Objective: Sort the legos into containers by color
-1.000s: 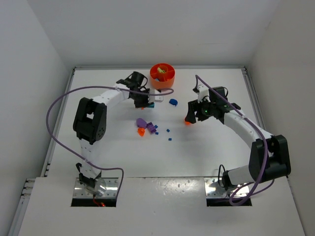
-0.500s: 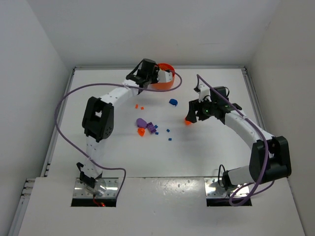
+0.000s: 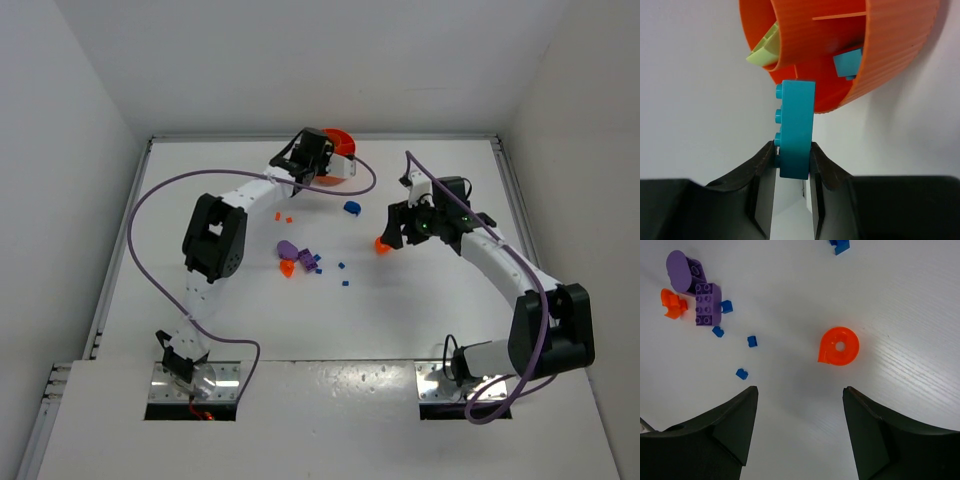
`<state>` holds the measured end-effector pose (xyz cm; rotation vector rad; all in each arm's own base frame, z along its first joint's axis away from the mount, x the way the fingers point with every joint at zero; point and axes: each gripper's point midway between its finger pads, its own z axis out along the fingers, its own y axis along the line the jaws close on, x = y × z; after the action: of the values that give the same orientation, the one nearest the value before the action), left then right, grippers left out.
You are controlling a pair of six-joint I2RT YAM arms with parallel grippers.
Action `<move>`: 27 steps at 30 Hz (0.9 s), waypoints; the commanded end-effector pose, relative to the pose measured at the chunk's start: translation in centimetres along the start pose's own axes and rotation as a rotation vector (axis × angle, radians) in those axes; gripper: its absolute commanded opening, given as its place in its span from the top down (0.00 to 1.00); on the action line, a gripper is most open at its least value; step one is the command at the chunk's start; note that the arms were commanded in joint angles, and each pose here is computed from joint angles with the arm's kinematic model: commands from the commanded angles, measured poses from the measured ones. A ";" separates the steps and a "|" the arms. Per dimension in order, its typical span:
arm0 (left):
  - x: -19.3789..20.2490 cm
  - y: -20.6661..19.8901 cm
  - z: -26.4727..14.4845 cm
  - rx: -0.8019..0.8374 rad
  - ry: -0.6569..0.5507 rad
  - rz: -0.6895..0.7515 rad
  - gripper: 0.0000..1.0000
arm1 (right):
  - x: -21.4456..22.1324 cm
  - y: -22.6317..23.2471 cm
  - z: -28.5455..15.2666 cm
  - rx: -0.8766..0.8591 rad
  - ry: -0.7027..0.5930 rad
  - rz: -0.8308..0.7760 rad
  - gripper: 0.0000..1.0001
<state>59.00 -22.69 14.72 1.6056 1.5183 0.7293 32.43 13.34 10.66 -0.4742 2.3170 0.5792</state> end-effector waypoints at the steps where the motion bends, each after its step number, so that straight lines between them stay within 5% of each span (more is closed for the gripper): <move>1: -0.3 3.4 -0.4 -0.096 0.004 0.015 0.85 | -1.5 0.1 -0.6 -0.004 -0.061 -0.017 0.30; 27: -1.9 2.0 -0.3 -0.031 -0.075 0.120 0.80 | -1.1 -0.3 -0.4 -0.010 -0.058 0.008 0.30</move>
<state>59.34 -23.59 15.35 1.7036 1.4079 0.7494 32.54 12.82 10.49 -0.4441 2.3207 0.5846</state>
